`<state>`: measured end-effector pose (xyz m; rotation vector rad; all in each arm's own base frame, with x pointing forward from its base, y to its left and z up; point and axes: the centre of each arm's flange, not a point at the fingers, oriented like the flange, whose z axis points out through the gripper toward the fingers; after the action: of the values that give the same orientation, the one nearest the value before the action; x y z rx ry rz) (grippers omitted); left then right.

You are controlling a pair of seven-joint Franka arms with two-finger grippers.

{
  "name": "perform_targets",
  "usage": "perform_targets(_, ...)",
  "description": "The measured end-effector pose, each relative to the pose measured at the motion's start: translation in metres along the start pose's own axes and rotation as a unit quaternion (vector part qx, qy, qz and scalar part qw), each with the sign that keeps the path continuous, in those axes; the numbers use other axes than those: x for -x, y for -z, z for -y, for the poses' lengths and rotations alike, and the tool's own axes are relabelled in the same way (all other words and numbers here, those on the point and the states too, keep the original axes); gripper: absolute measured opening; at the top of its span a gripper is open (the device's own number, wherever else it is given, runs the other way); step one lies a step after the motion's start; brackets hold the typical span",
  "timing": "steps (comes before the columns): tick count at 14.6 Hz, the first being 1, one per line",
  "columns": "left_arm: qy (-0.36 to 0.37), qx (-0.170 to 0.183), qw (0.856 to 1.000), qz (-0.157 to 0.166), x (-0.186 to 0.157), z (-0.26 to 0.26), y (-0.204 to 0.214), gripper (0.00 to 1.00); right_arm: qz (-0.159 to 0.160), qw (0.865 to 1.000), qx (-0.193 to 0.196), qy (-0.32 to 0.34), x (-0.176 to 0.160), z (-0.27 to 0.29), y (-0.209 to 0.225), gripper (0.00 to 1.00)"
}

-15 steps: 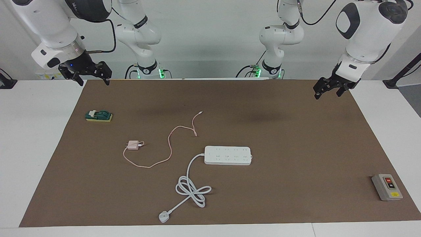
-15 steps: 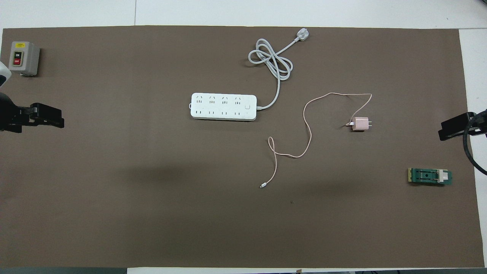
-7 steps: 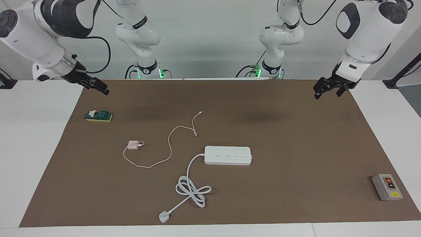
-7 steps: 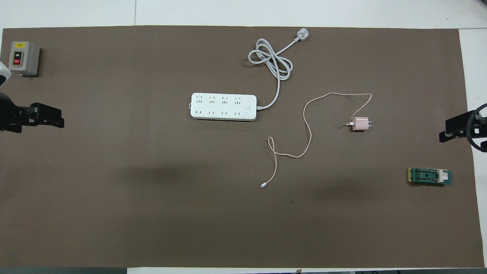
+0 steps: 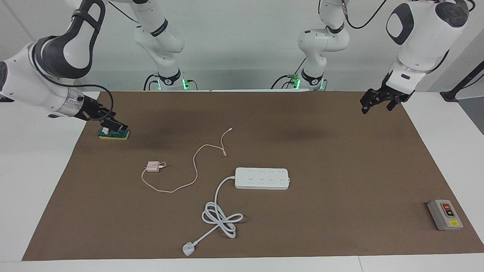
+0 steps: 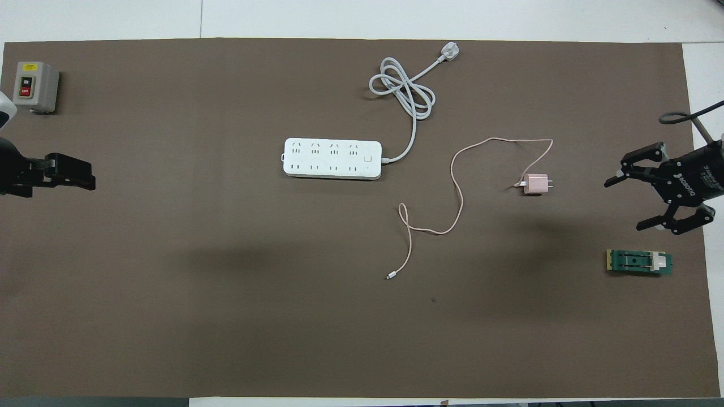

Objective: Plug charger into power strip
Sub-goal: 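Reach the right gripper to the pink charger and grasp it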

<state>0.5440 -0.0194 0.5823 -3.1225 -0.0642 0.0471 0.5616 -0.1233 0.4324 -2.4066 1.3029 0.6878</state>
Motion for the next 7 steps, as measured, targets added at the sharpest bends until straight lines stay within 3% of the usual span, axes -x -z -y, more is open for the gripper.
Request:
perform_targets(3,0.000,0.000,1.000,0.000,0.000,0.000,0.000,1.00,0.040,0.997,-0.021,-0.067,-0.025,0.005,-0.032,1.00)
perform_targets(7,0.000,0.000,1.000,0.000,0.000,0.000,0.000,1.00,0.062,0.989,-0.063,-0.121,-0.066,0.015,-0.066,1.00)
